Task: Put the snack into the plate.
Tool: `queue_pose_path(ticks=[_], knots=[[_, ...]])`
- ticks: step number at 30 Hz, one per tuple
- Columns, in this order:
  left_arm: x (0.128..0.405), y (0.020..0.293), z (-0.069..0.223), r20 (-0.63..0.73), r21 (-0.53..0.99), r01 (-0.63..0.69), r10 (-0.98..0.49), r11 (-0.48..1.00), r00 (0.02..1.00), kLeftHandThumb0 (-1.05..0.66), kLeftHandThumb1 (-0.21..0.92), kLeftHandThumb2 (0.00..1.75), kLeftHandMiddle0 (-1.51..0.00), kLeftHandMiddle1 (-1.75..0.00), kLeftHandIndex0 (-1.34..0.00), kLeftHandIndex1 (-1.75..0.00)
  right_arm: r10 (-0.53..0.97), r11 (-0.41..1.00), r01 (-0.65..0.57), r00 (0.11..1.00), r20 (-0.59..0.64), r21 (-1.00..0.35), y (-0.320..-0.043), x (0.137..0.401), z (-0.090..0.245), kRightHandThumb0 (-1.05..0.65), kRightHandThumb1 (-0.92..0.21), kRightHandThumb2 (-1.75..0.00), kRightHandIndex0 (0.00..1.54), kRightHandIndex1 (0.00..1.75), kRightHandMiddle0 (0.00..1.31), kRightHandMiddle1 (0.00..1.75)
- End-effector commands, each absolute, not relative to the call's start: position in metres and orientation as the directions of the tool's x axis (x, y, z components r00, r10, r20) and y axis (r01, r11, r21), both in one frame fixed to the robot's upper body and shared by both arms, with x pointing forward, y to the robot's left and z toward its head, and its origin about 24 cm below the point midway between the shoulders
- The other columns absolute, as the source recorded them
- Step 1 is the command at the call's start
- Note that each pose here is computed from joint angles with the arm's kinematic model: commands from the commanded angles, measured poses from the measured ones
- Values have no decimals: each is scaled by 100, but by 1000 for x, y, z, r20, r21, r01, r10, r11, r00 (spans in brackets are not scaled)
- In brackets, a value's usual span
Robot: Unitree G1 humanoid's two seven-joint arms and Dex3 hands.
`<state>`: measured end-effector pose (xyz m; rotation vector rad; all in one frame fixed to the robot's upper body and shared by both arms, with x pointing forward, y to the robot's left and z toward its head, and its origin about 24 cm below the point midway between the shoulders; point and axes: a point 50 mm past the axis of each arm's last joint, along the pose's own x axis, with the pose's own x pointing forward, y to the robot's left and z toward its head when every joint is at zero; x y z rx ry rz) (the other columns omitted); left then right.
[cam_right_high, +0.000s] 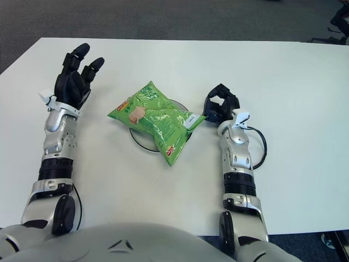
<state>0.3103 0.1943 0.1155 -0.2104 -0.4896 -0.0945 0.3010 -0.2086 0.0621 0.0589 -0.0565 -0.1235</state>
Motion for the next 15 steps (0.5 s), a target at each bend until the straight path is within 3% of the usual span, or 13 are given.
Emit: queue_pose_path(ticks=[1,6,7,9,15], knots=[[306,196,107,464,-198,76,25,977,885,-89,92,51,-33,-133,-7,-145,-143,985,151,985,-93,81,-210,286,28,-50,-27,-137,131,175,65,175],[301,195,96,430,-234,21,85,972,899,-79,91,57,-46,-153,-22,-162,-148,984,156,985,-94,84,-210,286,28,-50,-27,-137,131,175,65,175],[301,195,95,415,-237,4,98,971,904,-66,79,72,-56,-161,-29,-167,-148,984,156,984,-94,84,-210,286,28,-50,-27,-138,131,175,65,175],[300,195,92,381,-234,-26,117,972,917,-55,64,90,-68,-167,-38,-171,-147,984,155,985,-94,85,-209,286,28,-50,-27,-138,131,175,66,175],[297,194,81,239,-194,-102,148,976,960,-48,40,122,-96,-174,-55,-174,-144,985,152,985,-95,83,-209,286,28,-50,-27,-138,131,175,66,175]])
